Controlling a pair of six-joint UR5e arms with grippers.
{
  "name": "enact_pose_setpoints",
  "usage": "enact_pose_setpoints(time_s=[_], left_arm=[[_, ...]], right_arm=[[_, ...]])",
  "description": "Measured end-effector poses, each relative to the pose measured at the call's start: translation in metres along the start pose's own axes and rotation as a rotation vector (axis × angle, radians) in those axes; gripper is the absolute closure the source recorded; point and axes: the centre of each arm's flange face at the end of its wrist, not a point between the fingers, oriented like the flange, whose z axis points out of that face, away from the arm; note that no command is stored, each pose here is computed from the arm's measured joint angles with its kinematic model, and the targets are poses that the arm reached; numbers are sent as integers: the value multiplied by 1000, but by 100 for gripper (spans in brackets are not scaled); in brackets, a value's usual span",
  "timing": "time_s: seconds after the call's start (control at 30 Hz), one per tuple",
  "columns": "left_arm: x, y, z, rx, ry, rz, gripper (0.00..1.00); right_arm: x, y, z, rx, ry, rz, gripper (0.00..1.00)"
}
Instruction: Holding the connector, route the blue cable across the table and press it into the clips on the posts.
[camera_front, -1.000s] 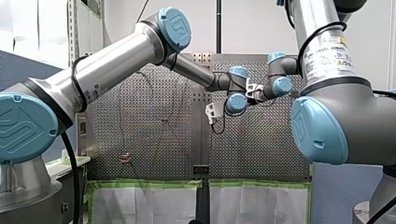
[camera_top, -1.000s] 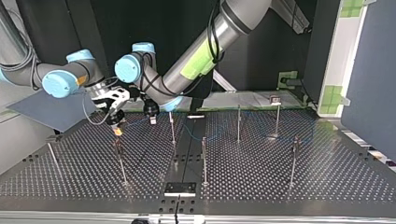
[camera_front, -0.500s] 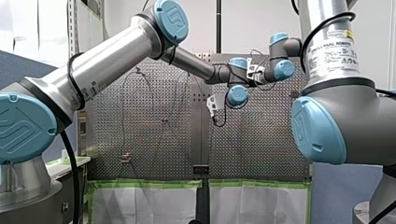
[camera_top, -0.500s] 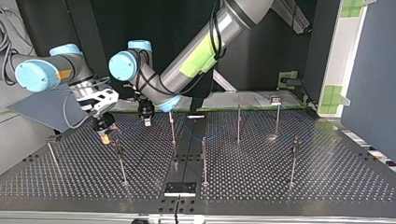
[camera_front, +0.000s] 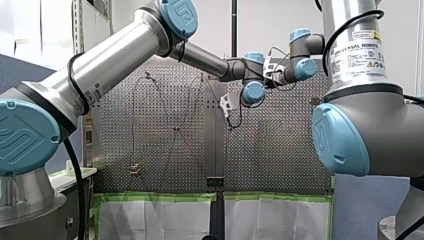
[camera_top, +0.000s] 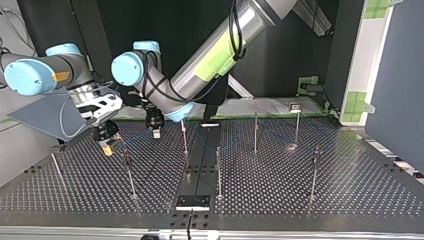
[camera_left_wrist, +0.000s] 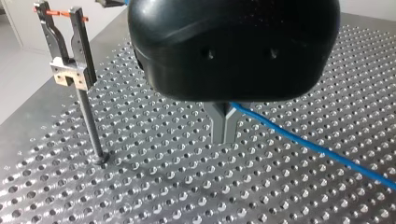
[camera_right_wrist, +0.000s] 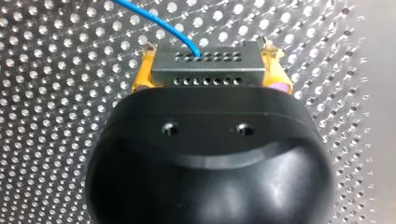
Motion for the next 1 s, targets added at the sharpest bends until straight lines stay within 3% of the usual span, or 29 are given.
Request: enact_pose_setpoints(time_s=[0.47, 0.73, 1.0], left_arm=[[-1, -5, -6, 17, 5, -1, 100], [-38, -20, -10, 64, -64, -79, 100], [-57, -24, -3, 94, -116, -126, 100]], right_arm=[[21, -6, -9, 3, 36, -11, 100], [37, -18, -16, 17, 62, -27, 100], [40, -17, -18, 13, 70, -29, 100]])
